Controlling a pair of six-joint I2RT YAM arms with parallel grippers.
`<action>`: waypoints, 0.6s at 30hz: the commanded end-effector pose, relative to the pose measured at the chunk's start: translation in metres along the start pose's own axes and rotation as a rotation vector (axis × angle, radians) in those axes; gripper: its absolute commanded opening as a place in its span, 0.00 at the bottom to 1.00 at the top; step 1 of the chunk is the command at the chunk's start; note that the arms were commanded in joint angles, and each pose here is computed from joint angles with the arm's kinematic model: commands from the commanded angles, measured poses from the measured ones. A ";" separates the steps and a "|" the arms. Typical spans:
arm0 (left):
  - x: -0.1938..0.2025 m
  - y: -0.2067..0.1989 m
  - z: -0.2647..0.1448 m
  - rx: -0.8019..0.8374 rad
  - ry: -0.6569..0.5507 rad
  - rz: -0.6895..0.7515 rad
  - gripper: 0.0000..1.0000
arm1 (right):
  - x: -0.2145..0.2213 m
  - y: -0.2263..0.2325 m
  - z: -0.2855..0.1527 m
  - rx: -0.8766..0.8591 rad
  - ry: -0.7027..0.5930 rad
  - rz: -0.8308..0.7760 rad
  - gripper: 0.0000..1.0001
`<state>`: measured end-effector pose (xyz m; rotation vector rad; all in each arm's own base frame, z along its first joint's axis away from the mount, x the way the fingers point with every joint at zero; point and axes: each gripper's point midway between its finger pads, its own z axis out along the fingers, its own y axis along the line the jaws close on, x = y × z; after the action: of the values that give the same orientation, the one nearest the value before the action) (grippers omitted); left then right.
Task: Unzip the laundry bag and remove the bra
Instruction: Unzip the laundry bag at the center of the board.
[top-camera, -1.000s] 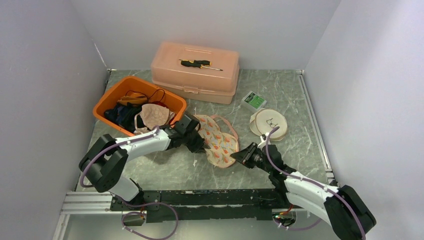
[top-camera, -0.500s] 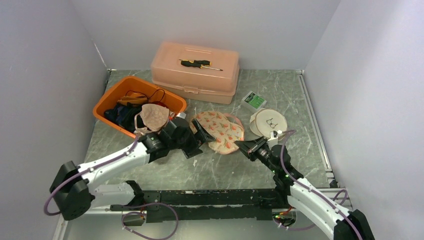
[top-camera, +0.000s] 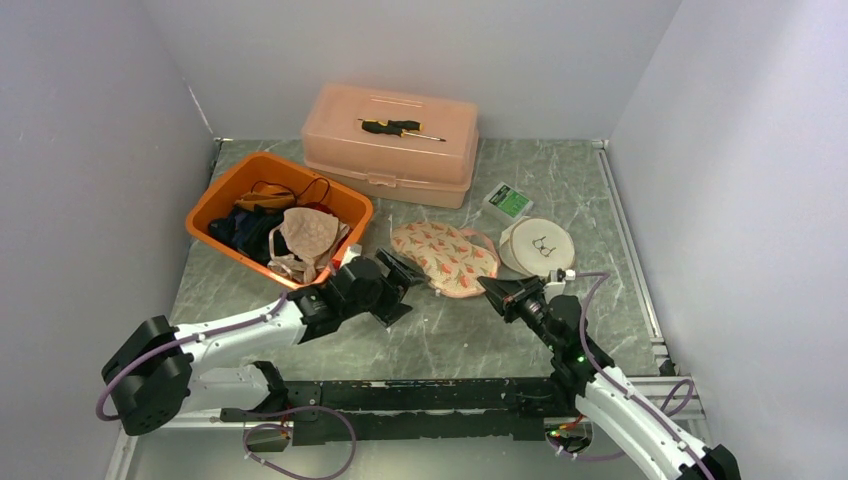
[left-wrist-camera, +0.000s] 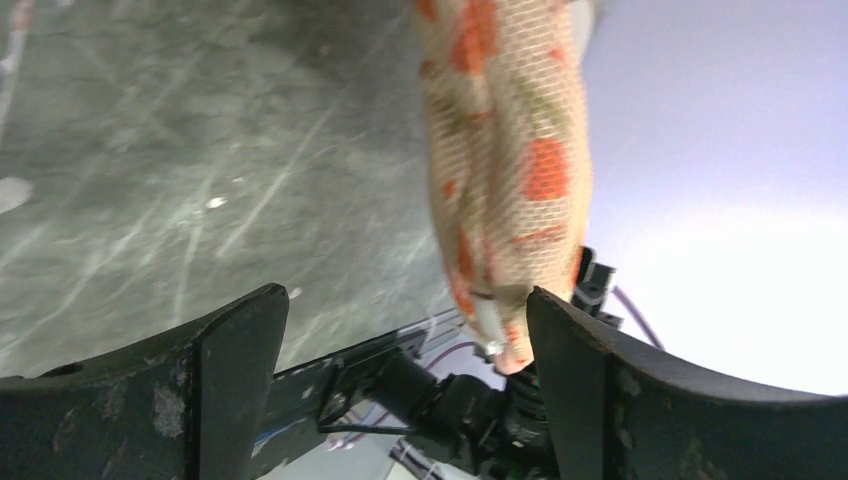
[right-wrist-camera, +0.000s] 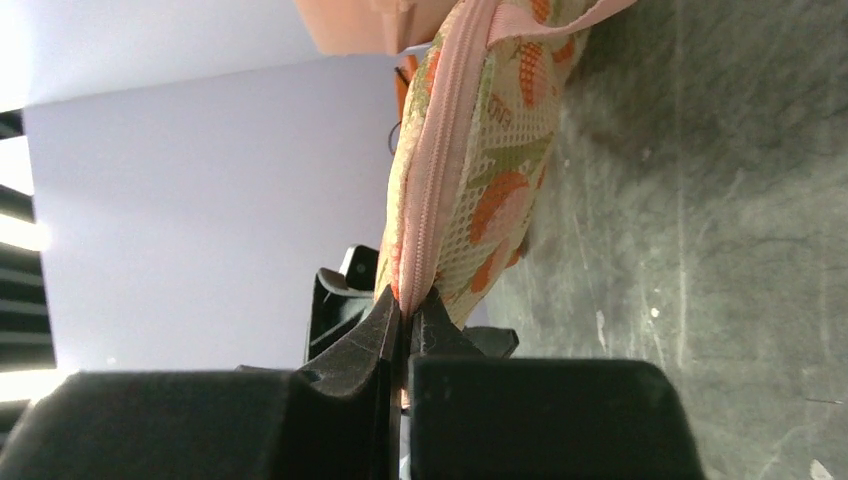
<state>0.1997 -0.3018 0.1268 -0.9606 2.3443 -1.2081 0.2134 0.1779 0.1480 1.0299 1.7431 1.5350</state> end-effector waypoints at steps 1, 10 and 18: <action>-0.009 -0.050 -0.004 0.195 -0.051 -0.034 0.94 | 0.008 0.027 -0.010 -0.127 0.043 -0.001 0.00; -0.028 -0.056 -0.036 0.153 -0.170 0.487 0.93 | 0.014 0.007 -0.020 -0.127 0.095 0.025 0.00; -0.032 -0.067 -0.083 0.232 -0.199 1.078 0.92 | 0.016 0.014 -0.022 -0.118 0.129 -0.054 0.00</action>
<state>0.2094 -0.2722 0.2049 -0.1180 2.0954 -0.9883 0.1941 0.1761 0.1751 0.9069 1.6734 1.6792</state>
